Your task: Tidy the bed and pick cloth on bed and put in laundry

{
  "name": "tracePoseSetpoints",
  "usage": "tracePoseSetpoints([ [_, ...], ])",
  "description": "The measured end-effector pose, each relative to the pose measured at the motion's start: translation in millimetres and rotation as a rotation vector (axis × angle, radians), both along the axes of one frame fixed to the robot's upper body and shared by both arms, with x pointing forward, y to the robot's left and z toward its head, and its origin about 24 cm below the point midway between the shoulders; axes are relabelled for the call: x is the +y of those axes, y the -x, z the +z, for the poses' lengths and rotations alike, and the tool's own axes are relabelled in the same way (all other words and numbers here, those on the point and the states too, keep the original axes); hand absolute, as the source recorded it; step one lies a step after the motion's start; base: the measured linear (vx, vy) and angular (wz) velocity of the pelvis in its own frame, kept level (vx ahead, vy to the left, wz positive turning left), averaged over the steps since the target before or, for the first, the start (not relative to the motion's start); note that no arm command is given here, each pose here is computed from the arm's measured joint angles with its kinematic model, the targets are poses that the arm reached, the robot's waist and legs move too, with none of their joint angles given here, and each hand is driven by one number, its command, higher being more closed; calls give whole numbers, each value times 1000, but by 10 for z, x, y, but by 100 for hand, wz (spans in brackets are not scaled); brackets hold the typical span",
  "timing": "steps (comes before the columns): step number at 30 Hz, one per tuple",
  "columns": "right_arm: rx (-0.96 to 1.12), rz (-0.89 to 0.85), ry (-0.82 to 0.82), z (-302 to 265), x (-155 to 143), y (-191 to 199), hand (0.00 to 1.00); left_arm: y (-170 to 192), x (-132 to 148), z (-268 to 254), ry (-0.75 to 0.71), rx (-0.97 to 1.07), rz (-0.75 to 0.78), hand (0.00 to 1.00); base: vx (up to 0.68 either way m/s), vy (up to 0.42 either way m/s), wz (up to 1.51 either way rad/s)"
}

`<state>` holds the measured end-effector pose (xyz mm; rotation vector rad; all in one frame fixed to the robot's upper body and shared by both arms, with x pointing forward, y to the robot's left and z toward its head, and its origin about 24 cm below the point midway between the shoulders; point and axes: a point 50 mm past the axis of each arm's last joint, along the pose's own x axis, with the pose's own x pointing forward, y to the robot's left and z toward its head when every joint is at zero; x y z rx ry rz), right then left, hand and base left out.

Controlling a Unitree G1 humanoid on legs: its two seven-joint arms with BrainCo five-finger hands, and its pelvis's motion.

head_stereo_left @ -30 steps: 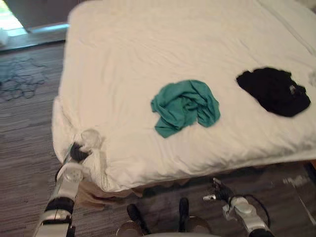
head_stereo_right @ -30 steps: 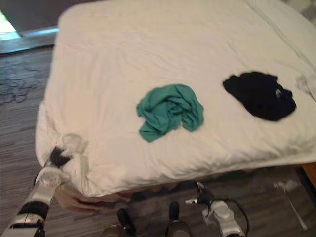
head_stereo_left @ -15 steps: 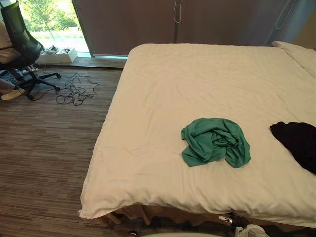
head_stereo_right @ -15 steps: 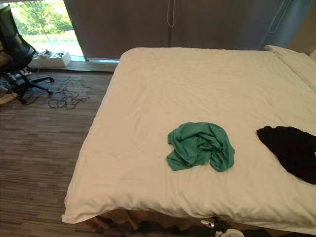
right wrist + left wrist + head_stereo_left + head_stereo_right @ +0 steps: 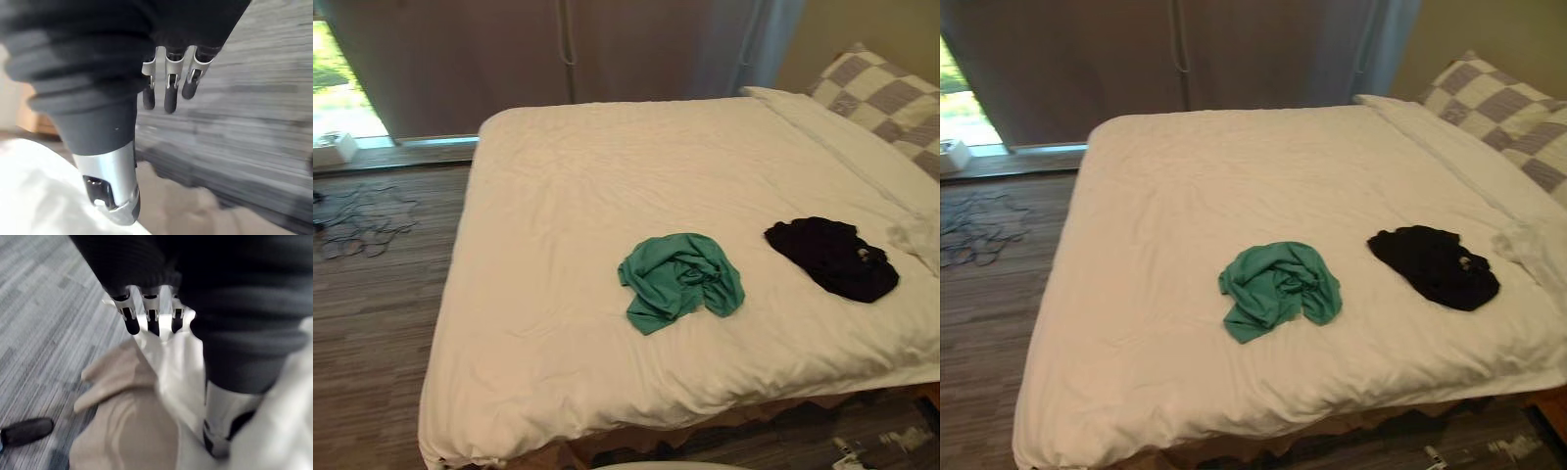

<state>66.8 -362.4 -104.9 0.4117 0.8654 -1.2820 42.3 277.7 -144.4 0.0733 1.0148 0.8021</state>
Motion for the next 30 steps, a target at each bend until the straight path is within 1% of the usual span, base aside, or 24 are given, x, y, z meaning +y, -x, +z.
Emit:
tracePoseSetpoints([
  [1, -21, 1, 61, 81, -69, -56, 100, 16, -6, -4, 0, 3, 12, 0, -6, -5, -39],
  [3, -117, 53, 266, 407, -237, -324, 100, 95, -7, -9, 2, 26, -12, 0, -11, -9, -38],
  [4, -142, 68, 308, 488, -264, -390, 100, 101, -9, -10, 4, 28, -16, 0, 3, 7, -31],
  [5, -194, 133, 402, 678, -284, -565, 100, 110, -21, -15, 12, 31, -23, 0, -16, 8, -22],
  [6, -294, 240, 533, 972, -240, -832, 100, 128, -38, -26, 27, 40, -28, 0, -30, 3, -17],
  [7, -337, 284, 570, 1078, -193, -938, 100, 143, -42, -29, 31, 46, -32, 0, -93, -25, -9],
  [8, -434, 419, 669, 1334, -34, -1182, 100, 162, -47, -33, 34, 61, -53, 0, -89, -26, -7],
  [10, -562, 603, 775, 1621, 210, -1427, 100, 174, -54, -31, 34, 71, -81, 0, -79, -21, -9],
  [11, -661, 748, 827, 1796, 403, -1587, 100, 191, -66, -32, 36, 76, -94, 0, -62, -18, -8],
  [12, -686, 789, 836, 1838, 461, -1631, 100, 200, -66, -33, 36, 81, -98, 0, -69, -29, -8],
  [13, -793, 970, 853, 1991, 685, -1774, 100, 216, -90, -49, 61, 94, -110, 0, 0, 0, 0],
  [14, -826, 1036, 853, 2043, 765, -1812, 100, 213, -101, -53, 67, 95, -118, 0, -20, -27, 6],
  [15, -883, 1154, 853, 2138, 907, -1882, 100, 205, -114, -58, 72, 96, -126, 0, -18, -23, 11],
  [16, -972, 1319, 811, 2241, 1093, -1986, 100, 195, -114, -58, 74, 95, -132, 0, -29, -21, 10],
  [17, -1008, 1379, 788, 2279, 1159, -2018, 100, 185, -112, -58, 76, 93, -135, 0, -41, -22, 18],
  [18, -1103, 1508, 727, 2380, 1326, -2077, 100, 160, -109, -63, 82, 91, -139, 0, -29, -17, 24],
  [19, -1163, 1567, 693, 2438, 1429, -2107, 100, 146, -108, -65, 83, 92, -140, 0, -36, -17, 27],
  [21, -1307, 1776, 537, 2535, 1790, -2156, 100, 113, -114, -68, 84, 96, -150, 0, -46, -14, 20],
  [22, -1320, 1805, 514, 2538, 1840, -2159, 100, 108, -117, -69, 85, 97, -150, 0, -36, -15, 25],
  [24, -1363, 1939, 362, 2511, 2092, -2174, 100, 83, -136, -85, 95, 106, -150, 0, -25, -10, 25],
  [25, -1377, 2025, 249, 2466, 2287, -2167, 100, 77, -144, -90, 98, 116, -153, 0, -34, -4, 24],
  [29, -1394, 2216, -54, 2300, 2907, -2054, 100, 97, -147, -108, 108, 150, -151, 0, -54, -14, 21],
  [30, -1389, 2267, -164, 2241, 3113, -2011, 100, 56, -140, -105, 105, 149, -151, 0, -82, -24, 19],
])
